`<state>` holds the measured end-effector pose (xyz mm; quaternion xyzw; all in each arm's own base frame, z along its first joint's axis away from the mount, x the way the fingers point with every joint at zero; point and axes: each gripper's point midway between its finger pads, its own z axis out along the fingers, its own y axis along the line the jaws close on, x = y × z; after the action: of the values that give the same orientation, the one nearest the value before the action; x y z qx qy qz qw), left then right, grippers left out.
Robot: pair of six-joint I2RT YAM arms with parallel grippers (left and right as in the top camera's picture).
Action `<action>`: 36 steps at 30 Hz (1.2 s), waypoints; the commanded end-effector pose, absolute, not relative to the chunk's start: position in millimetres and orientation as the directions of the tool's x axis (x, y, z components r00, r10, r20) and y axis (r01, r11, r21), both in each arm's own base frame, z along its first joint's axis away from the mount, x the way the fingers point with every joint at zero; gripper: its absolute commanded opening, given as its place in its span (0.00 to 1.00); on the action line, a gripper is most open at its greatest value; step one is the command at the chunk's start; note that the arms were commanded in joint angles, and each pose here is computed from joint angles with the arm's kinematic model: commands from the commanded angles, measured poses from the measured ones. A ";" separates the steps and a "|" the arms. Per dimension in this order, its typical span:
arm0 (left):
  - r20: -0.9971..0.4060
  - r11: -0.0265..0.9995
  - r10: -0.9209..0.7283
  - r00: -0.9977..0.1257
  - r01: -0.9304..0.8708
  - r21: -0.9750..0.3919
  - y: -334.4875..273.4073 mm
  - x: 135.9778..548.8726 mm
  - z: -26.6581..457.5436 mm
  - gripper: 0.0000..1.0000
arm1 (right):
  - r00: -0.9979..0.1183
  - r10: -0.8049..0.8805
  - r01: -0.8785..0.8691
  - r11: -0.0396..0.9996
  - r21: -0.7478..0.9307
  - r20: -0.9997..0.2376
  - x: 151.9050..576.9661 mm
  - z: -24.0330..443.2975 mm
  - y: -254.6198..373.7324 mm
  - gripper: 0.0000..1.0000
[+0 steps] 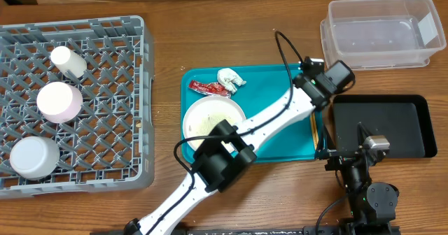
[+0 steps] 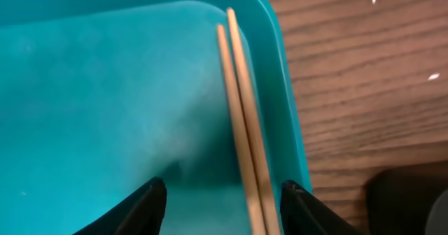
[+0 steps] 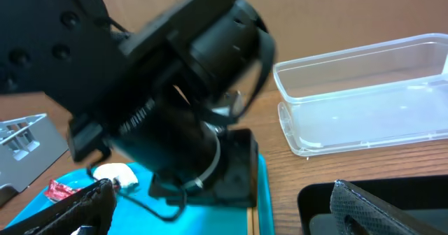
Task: Sort waste into correct bins and load items into the dishwasher
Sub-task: 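Lower the left gripper around the chopsticks and close it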
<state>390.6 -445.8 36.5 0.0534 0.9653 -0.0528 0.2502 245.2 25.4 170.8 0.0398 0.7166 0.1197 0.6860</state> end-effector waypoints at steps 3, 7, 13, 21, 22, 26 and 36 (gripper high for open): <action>-0.579 0.995 0.091 -0.810 0.094 0.026 -441.2 397.7 36.9 0.54 | -0.047 0.226 -0.098 0.968 0.229 -0.973 245.4 169.6 23.1 1.00; -0.588 0.996 0.088 -0.804 0.077 0.043 -435.2 401.9 37.9 0.52 | -0.047 0.226 -0.098 0.968 0.229 -0.973 245.4 169.6 23.1 1.00; -0.550 0.998 0.051 -0.834 0.030 0.048 -421.0 403.6 25.4 0.50 | -0.047 0.226 -0.098 0.968 0.229 -0.973 245.4 169.6 23.1 1.00; -0.520 0.999 0.015 -0.854 0.032 -0.024 -433.5 401.8 15.6 0.50 | -0.047 0.226 -0.098 0.968 0.229 -0.973 245.4 169.6 23.1 1.00; -0.518 0.999 0.011 -0.855 0.033 -0.032 -434.4 402.5 16.4 0.50 | -0.047 0.226 -0.098 0.968 0.229 -0.973 245.4 169.6 23.1 1.00; -0.503 0.997 -0.007 -0.864 0.035 -0.074 -441.5 401.2 20.0 0.50 | -0.047 0.226 -0.098 0.968 0.229 -0.973 245.4 169.6 23.1 1.00; -0.478 0.992 -0.032 -0.878 0.031 -0.123 -449.7 397.6 19.2 0.47 | -0.047 0.226 -0.098 0.968 0.229 -0.973 245.4 169.8 23.1 1.00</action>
<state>397.8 -447.6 28.3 0.0125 0.9649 -0.0590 0.2557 245.2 25.4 170.8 0.0400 0.7166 0.1199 0.6859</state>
